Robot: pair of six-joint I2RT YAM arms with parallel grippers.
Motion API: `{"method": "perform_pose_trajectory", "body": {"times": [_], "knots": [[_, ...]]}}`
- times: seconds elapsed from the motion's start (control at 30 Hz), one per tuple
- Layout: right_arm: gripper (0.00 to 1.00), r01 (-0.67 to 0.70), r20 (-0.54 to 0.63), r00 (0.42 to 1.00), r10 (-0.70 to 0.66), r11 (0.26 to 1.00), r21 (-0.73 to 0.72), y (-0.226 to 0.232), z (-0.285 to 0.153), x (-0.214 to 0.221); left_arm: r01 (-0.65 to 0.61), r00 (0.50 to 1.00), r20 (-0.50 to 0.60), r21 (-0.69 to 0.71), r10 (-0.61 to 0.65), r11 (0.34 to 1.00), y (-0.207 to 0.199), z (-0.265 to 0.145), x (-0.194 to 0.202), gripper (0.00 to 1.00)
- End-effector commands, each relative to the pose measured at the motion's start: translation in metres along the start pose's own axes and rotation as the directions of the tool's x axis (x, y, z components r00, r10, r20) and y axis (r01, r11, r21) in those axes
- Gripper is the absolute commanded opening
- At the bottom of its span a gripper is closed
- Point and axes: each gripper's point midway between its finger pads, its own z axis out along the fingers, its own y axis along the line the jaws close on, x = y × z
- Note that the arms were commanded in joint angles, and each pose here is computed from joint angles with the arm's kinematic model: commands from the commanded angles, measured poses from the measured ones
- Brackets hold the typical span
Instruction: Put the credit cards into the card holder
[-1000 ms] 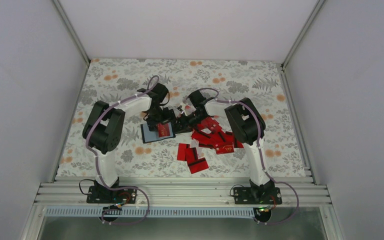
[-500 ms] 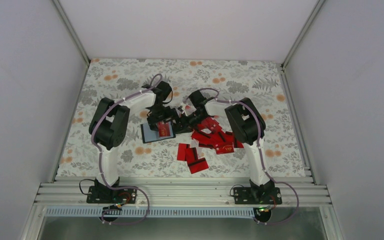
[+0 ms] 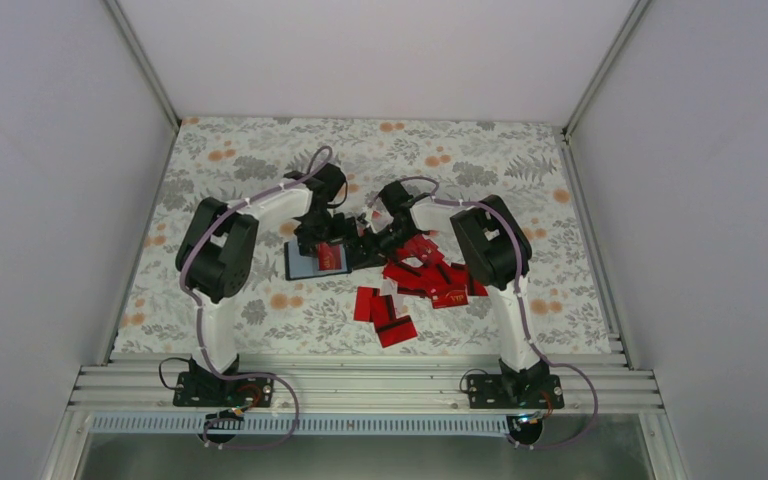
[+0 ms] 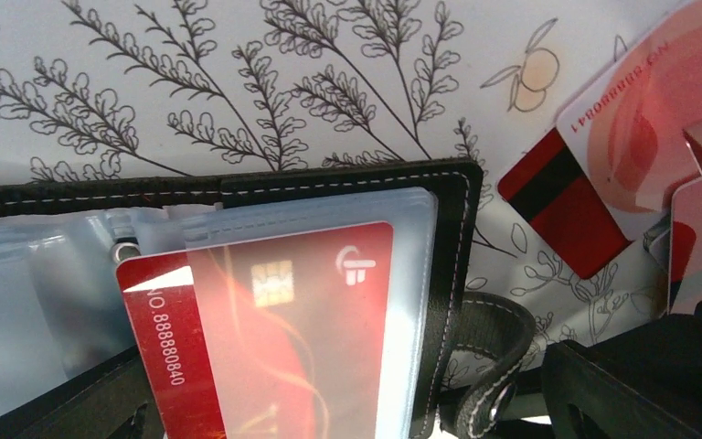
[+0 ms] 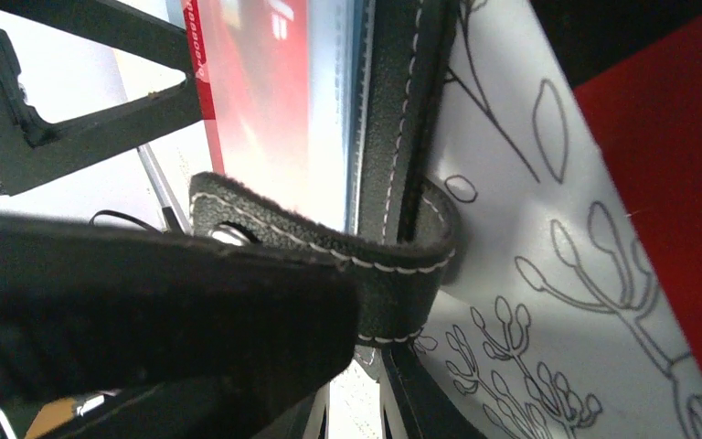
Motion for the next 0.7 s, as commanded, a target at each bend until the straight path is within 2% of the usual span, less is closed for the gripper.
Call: {"method": "perform_pose_trajectory", "body": {"times": [0.0,0.23,0.67], "knots": [[0.16,0.080,0.064,0.995,-0.082,0.996,0.028,0.014,-0.010,-0.019,-0.162,0.984,-0.052,0.095,0.168,0.982,-0.024,-0.002,0.030,1.00],[0.16,0.077,0.063,0.995,-0.079,0.997,0.029,0.013,-0.008,-0.019,-0.213,0.977,0.017,0.041,0.212,0.976,-0.016,-0.009,0.020,1.00],[0.16,0.067,0.067,0.995,-0.069,0.997,0.022,0.010,-0.007,-0.018,-0.200,0.979,-0.020,0.096,0.203,0.975,-0.020,0.006,0.028,1.00]]}}
